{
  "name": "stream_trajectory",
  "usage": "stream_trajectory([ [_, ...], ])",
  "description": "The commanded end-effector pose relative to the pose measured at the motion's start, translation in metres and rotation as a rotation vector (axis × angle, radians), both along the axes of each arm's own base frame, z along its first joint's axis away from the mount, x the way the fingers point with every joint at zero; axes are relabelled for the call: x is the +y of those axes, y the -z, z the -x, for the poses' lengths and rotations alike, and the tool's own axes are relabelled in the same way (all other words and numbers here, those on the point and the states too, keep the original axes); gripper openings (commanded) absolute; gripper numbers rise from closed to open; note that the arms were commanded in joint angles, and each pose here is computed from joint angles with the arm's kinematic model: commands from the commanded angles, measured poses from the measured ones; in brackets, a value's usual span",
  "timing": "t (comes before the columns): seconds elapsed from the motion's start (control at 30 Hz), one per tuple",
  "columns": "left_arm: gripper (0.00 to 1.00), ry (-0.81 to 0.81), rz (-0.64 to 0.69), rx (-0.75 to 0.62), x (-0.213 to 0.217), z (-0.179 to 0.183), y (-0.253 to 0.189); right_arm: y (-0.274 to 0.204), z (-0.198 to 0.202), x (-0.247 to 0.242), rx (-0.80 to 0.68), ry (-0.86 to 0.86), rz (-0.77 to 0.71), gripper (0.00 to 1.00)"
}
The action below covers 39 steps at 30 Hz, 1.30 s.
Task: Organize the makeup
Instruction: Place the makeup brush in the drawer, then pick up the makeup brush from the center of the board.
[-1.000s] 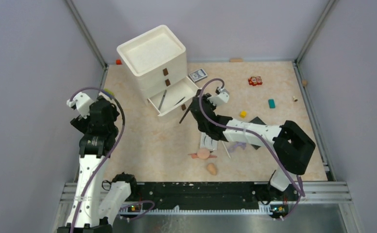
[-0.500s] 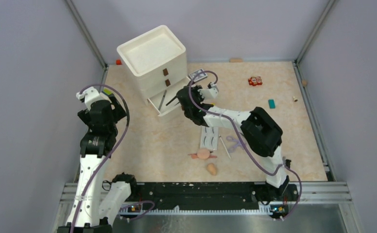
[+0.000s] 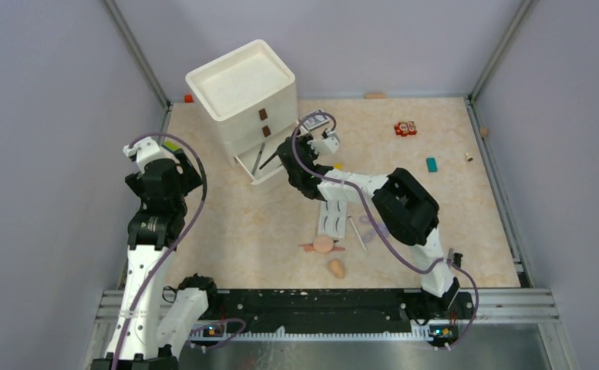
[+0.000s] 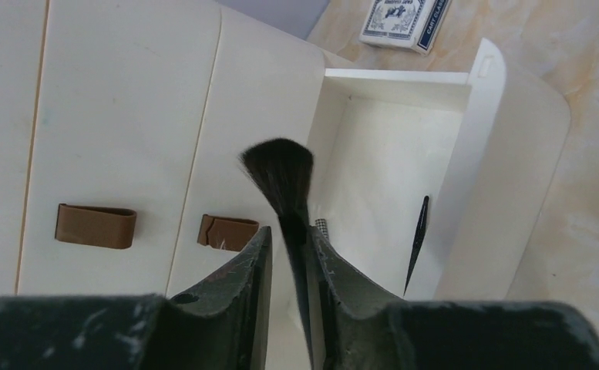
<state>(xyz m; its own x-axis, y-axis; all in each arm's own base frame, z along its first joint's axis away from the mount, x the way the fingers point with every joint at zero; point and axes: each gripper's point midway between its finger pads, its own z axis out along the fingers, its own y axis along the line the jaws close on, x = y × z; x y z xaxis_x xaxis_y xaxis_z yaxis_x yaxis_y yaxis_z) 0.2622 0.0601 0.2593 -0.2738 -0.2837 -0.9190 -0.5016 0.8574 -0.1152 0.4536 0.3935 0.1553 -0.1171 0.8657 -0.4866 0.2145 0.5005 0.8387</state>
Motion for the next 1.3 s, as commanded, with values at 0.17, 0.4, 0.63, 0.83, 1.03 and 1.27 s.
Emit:
stream_trajectory([
  [0.17, 0.99, -0.004, -0.013, -0.038, 0.003, -0.004, -0.008, -0.033, 0.0, -0.008, -0.096, -0.017, 0.036, 0.27],
  [0.4, 0.99, 0.001, -0.012, -0.034, 0.002, -0.005, -0.007, -0.053, 0.007, -0.024, -0.17, -0.044, 0.116, 0.28],
  [0.63, 0.99, 0.042, -0.009, -0.033, -0.004, -0.008, -0.005, -0.082, 0.025, -0.051, -0.293, -0.166, 0.326, 0.27],
  [0.83, 0.99, 0.065, -0.004, -0.029, -0.008, -0.011, -0.003, -0.066, 0.049, -0.092, -0.213, -0.202, 0.595, 0.27],
  [1.03, 0.99, 0.092, 0.007, -0.024, -0.013, -0.015, -0.001, -0.035, 0.07, -0.127, -0.023, -0.257, 0.776, 0.29],
  [1.27, 0.99, 0.109, 0.006, -0.022, -0.015, -0.016, 0.0, -0.013, 0.107, -0.109, 0.12, -0.6, 0.848, 0.3],
])
